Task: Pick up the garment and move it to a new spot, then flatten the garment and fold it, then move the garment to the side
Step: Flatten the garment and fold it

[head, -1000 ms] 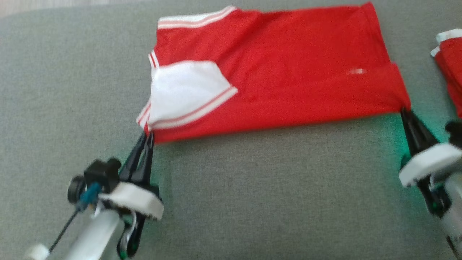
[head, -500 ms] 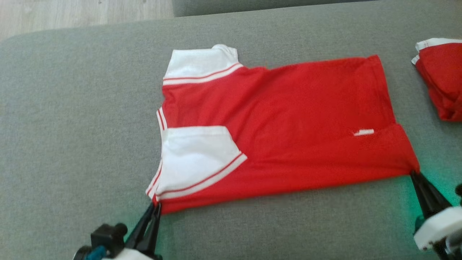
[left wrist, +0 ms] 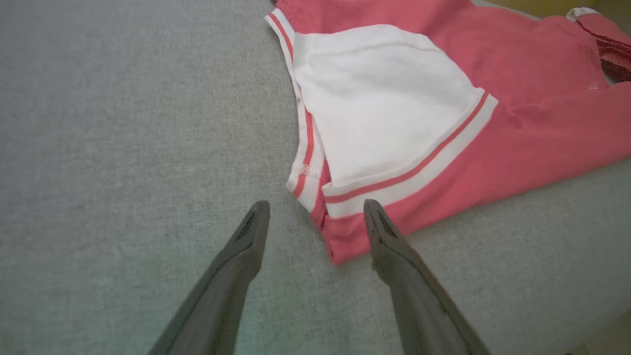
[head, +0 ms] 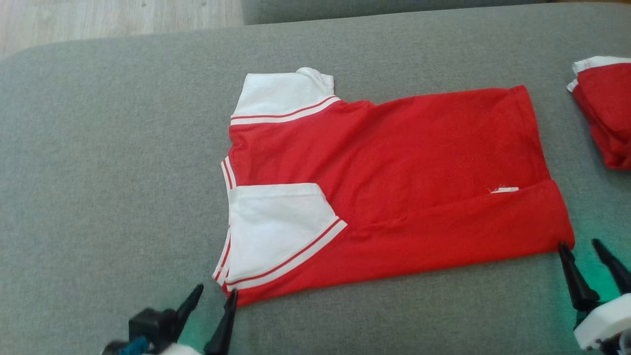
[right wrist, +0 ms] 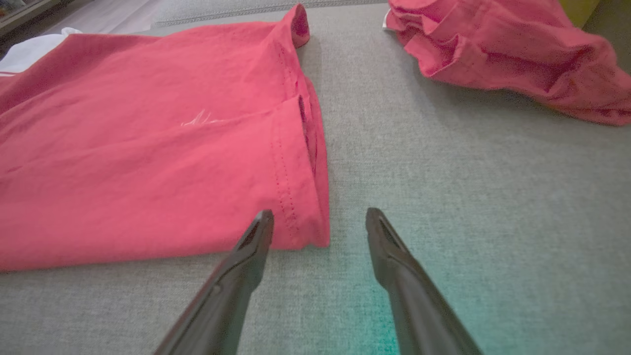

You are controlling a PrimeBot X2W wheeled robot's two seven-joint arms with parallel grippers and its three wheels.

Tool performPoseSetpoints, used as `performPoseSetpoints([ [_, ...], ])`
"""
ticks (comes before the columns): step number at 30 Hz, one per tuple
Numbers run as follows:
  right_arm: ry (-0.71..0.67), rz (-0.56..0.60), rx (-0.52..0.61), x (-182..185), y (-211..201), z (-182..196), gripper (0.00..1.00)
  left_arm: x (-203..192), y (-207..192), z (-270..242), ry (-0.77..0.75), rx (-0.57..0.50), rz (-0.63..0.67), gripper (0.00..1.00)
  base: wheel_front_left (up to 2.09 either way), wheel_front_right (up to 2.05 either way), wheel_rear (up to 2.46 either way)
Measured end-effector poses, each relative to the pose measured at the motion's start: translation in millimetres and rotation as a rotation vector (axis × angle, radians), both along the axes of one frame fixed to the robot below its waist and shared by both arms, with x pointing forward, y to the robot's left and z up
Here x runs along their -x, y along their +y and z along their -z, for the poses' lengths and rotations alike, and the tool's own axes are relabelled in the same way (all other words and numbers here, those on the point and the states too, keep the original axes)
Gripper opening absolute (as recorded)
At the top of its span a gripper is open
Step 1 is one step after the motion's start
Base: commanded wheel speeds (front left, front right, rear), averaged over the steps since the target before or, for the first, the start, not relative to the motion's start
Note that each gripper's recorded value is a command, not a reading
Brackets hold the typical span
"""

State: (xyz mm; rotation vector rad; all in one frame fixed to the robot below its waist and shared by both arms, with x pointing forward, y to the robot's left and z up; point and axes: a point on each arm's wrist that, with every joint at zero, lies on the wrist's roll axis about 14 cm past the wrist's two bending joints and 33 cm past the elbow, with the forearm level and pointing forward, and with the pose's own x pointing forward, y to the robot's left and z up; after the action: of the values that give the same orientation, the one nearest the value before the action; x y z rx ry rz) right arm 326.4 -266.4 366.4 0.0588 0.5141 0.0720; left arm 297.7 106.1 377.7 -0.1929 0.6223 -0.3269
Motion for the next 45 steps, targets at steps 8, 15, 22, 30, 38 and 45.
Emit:
performPoseSetpoints([
  [8,-0.046,-0.024,0.010,-16,9,-12,1.00,-71,4,-42,-0.173,-0.062,0.099,1.00,0.00,0.00,0.00],
  [15,-0.059,-0.062,0.031,-41,19,-17,1.00,-175,-14,-95,-0.322,-0.118,0.280,1.00,0.00,0.00,0.00],
  [22,-0.042,-0.065,0.058,-57,18,-11,1.00,-250,-34,-90,-0.173,-0.141,0.399,1.00,0.00,0.00,0.00],
  [30,0.004,-0.031,0.070,-54,10,4,1.00,-289,-40,-39,0.069,-0.250,0.454,1.00,0.00,0.00,0.00],
  [38,0.030,0.008,0.091,-47,-3,12,1.00,-283,-25,13,0.265,-0.316,0.478,1.00,0.00,0.00,0.00],
  [45,0.021,0.005,0.089,-53,-3,13,1.00,-272,-37,6,0.260,-0.247,0.519,0.00,0.00,0.00,0.00],
])
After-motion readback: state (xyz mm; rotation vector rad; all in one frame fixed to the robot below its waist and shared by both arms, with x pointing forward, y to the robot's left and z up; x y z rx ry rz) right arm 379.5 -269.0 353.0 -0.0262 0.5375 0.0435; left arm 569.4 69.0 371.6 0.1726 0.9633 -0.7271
